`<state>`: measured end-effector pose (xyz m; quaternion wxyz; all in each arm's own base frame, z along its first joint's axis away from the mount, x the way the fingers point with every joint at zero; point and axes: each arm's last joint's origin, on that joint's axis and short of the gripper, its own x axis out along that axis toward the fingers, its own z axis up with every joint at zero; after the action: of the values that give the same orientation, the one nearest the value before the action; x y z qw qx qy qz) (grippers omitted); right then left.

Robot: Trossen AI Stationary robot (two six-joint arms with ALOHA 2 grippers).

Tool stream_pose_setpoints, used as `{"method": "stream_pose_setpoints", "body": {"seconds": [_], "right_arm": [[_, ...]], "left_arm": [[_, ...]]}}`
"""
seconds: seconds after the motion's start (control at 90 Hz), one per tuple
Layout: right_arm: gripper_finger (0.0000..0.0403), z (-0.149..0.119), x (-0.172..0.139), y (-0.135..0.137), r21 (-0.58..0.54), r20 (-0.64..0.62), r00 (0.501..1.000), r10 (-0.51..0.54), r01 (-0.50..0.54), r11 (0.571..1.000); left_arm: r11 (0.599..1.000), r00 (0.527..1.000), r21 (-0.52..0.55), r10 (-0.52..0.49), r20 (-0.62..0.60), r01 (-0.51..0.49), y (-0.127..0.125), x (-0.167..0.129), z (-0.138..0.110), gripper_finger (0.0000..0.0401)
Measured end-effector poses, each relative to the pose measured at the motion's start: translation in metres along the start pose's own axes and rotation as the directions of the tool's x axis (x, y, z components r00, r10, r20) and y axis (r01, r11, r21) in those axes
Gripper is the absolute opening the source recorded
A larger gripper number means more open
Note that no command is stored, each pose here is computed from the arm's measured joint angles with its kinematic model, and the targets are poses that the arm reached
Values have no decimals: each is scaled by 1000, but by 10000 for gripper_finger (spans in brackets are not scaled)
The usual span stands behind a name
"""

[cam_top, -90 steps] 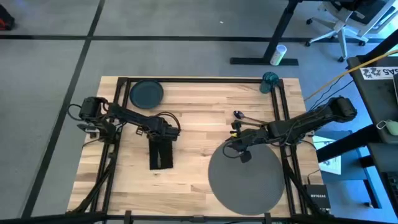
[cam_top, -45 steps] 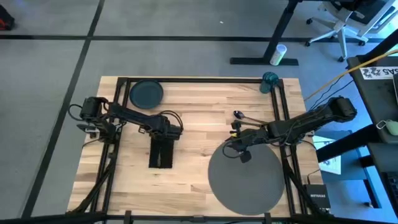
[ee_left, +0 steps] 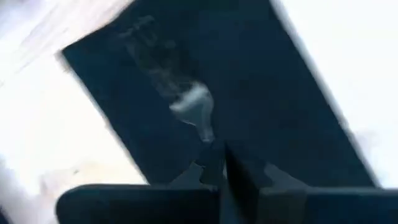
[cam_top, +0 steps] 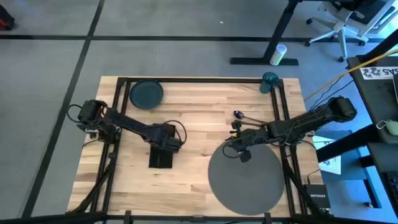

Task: Set table place
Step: Put the black knife on the gray table mat

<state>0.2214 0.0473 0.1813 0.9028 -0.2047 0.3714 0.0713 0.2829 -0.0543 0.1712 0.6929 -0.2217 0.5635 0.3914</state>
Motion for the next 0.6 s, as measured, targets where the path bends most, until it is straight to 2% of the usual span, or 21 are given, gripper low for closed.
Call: {"method": "stream_pose_setpoints", "body": {"seconds": [0.122,0.2,0.267,0.344,0.456,0.6], "right_arm": [[99,-2,0,1,-5,-27,1000,3,-3,1000],[99,-4,-1,1,-12,-65,998,15,-16,1000],[99,-2,-5,-1,-21,-122,993,12,-15,1000],[99,1,-12,-5,-34,-214,976,-26,19,999],[99,1,-23,-12,-73,-361,926,-107,87,994],[99,-9,-32,-27,-35,-508,855,-104,100,994]], "left_arm": [[994,992,87,-73,107,64,-14,-12,5,0],[983,967,148,-137,216,106,-25,-21,10,0],[965,927,218,-207,312,143,-36,-29,17,0],[935,859,299,-307,410,192,-48,-36,25,0],[901,757,362,-408,511,240,-59,-47,37,0],[887,714,406,-430,552,220,-58,-43,48,0]]}}
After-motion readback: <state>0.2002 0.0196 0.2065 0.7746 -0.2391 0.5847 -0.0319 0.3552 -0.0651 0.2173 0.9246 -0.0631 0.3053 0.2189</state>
